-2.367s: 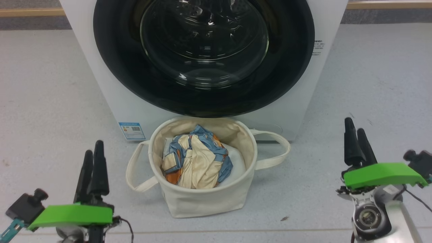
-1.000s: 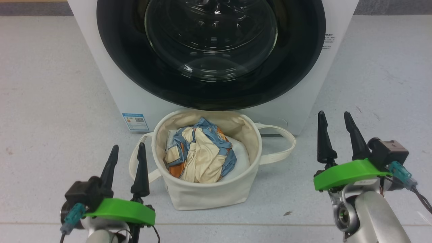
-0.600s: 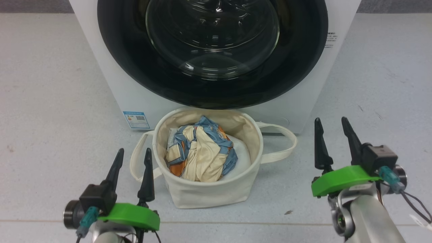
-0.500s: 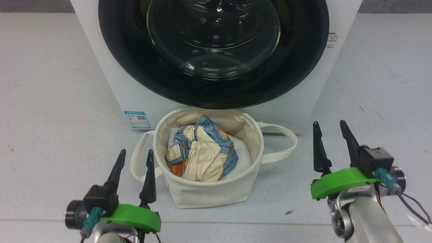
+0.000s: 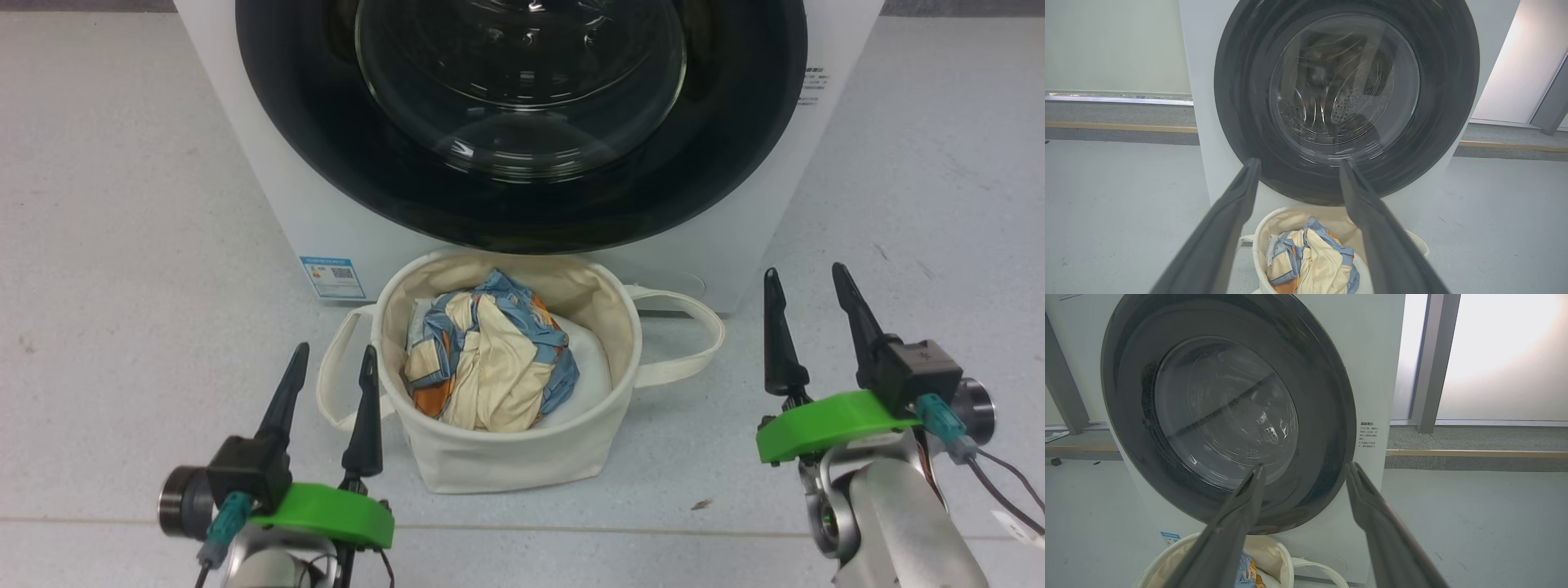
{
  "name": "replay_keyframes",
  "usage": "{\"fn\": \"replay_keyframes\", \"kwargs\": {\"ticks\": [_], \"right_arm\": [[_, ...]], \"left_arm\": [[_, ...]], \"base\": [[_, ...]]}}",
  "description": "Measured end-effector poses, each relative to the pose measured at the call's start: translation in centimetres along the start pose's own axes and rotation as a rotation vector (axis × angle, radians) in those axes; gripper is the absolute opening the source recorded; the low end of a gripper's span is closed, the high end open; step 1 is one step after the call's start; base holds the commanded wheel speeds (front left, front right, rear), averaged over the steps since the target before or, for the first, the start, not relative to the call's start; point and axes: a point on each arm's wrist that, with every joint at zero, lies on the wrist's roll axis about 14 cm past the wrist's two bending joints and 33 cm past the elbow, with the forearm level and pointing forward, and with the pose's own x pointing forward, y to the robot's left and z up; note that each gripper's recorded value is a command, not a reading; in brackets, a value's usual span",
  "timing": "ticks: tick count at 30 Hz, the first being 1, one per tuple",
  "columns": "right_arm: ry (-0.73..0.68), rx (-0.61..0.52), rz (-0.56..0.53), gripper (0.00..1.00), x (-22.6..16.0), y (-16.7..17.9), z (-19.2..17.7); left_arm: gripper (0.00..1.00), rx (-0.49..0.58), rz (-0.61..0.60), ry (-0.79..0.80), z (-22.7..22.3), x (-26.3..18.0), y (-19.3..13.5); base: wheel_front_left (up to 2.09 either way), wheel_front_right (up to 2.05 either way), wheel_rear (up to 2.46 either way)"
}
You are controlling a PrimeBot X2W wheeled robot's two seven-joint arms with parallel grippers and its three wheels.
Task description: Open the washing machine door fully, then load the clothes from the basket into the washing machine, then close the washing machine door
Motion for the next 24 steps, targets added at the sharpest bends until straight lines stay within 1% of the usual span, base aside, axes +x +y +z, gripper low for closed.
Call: {"fn": "replay_keyframes", "kwargs": {"ticks": [5, 9, 14, 18, 24], "right_arm": [[0.008, 0.009, -0.007, 1.0, -0.1, -0.2, -0.3], [0.007, 0.017, -0.019, 1.0, -0.1, -0.5, -0.3], [0.001, 0.027, -0.033, 1.0, -0.2, -0.9, -0.1], [-0.001, 0.032, -0.035, 1.0, -0.2, -1.0, 0.0], [0.003, 0.044, -0.046, 1.0, -0.3, -1.2, -0.1]], "left_arm": [[1.0, -0.017, 0.01, 0.038, -1.2, -0.2, 0.2], [1.0, -0.065, 0.037, 0.047, -1.3, -0.2, 0.8], [1.0, -0.064, 0.042, 0.053, -1.5, -0.3, 0.9], [1.0, -0.136, 0.061, 0.077, -2.2, -0.5, 1.2], [1.0, -0.156, 0.078, 0.097, -2.8, -0.7, 1.8]], "base": [[0.0, 0.0, 0.0], [0.0, 0.0, 0.0], [0.0, 0.0, 0.0], [0.0, 0.0, 0.0], [0.0, 0.0, 0.0]]}}
